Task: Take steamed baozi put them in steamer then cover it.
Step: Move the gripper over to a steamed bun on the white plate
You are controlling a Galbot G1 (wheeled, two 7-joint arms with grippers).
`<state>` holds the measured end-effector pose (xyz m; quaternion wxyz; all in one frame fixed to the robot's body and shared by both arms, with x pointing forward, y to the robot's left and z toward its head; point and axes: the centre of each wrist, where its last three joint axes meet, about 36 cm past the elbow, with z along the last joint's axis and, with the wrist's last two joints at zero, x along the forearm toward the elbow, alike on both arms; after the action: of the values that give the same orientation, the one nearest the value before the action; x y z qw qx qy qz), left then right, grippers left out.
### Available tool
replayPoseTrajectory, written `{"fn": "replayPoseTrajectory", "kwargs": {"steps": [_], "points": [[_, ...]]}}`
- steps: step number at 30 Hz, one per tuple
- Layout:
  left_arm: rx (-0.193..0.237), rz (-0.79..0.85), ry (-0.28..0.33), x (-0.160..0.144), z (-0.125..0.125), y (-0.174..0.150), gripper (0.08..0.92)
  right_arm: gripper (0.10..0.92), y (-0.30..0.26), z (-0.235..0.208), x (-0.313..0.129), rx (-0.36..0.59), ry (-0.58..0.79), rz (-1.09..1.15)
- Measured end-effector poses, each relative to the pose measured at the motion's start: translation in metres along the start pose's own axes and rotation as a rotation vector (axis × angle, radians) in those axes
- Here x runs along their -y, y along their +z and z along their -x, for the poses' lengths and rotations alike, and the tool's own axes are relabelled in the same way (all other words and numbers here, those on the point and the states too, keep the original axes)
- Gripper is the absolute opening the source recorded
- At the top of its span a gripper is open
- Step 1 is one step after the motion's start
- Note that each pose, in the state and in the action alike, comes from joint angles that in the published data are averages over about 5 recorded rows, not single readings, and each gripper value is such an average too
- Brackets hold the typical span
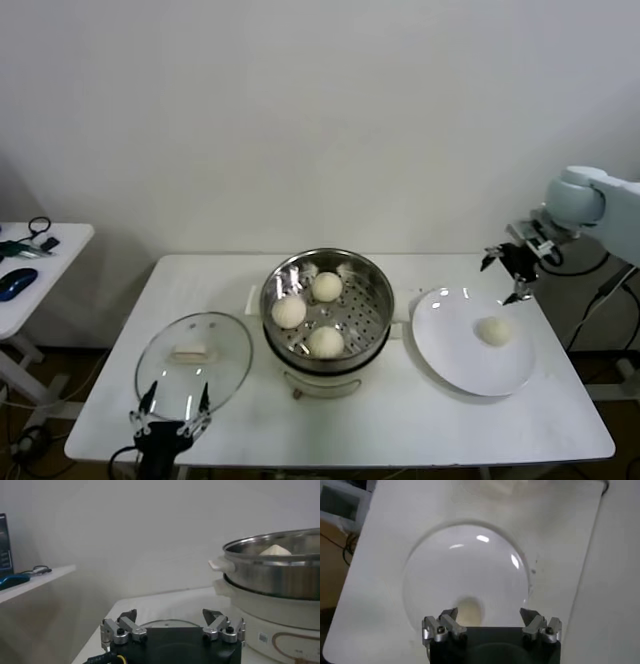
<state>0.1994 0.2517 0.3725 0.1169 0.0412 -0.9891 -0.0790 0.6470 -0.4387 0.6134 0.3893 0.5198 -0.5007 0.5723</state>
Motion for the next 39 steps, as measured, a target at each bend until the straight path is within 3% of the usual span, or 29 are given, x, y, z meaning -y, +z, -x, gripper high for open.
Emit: {"fn": "replayPoseTrajectory", "kwargs": {"steps": [16,34,39], "points": [[-0.026,0.011,-0.002,0.003,-0.005,0.004,0.823,0.823,0.038,0.104,-0.019,-0.019,-0.051,0.142],[-0.029,0.014,-0.003,0.003,-0.005,0.004,0.823,0.813,0.036,0.145,-0.023,-0.032,-0.050,0.187],[-0.028,0.013,-0.003,0.003,-0.004,0.004,0.823,0.749,0.035,0.149,-0.023,-0.034,-0.047,0.193]]}}
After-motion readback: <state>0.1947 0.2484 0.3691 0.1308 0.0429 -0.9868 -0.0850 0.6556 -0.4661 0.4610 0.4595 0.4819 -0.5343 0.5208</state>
